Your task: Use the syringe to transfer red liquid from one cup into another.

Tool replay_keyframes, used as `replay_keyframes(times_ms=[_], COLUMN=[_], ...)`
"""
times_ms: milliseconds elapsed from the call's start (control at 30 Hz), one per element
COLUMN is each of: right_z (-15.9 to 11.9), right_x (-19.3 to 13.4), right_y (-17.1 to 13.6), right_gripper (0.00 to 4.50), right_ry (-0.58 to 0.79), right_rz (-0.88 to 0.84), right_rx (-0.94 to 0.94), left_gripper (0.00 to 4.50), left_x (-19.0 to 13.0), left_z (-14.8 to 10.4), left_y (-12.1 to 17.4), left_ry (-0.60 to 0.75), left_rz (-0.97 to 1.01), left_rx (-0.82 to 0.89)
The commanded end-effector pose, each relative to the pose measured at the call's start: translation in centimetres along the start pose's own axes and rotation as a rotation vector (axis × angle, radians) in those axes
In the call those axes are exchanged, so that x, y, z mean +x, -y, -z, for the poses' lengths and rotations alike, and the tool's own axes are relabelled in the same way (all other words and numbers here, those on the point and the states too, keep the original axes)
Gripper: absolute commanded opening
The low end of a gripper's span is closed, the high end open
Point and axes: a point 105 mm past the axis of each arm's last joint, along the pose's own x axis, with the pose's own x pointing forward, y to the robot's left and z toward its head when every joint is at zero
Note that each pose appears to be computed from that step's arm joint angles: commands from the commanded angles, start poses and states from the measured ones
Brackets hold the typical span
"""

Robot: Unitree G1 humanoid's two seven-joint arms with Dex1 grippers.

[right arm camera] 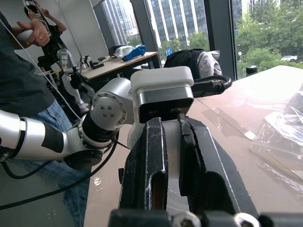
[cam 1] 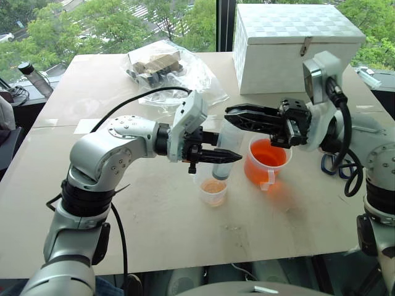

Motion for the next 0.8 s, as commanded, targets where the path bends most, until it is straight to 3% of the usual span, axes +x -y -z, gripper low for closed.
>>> replay_keyframes(times_ms=[33, 167, 200, 367, 633, 800], right_z=[1.8, -1.1, -1.8, -4.0, -6.4, -4.7], right_x=[0.7, 0.4, 0.1, -1.2, -4.9, -8.8], right_y=[-0.9, -0.7, -1.0, -1.4, 0.3, 2.1], right_gripper=[0.02, 0.02, 0.88, 2.76, 2.76, 2.76], right_ry=[-0.070, 0.089, 0.120, 0.228, 0.340, 0.247], right_rz=[-0.046, -0.078, -0.105, -0.142, -0.016, 0.189], right_rx=[0.044, 0.099, 0.108, 0.132, 0.116, 0.101], left_gripper=[1.35, 1.35, 1.35, 1.35, 1.35, 1.35], left_x=[-0.4, -0.4, -0.5, -0.8, -2.7, -6.4], left_z=[-2.4, -2.3, -2.3, -2.6, -3.9, -5.1], left_y=[0.6, 0.7, 0.7, 1.2, 0.8, -0.1], left_ry=[0.058, 0.054, 0.054, 0.067, 0.099, 0.078], left_rz=[0.005, 0.006, 0.007, 0.029, -0.022, -0.151], left_rx=[0.103, 0.101, 0.101, 0.079, 0.044, 0.007])
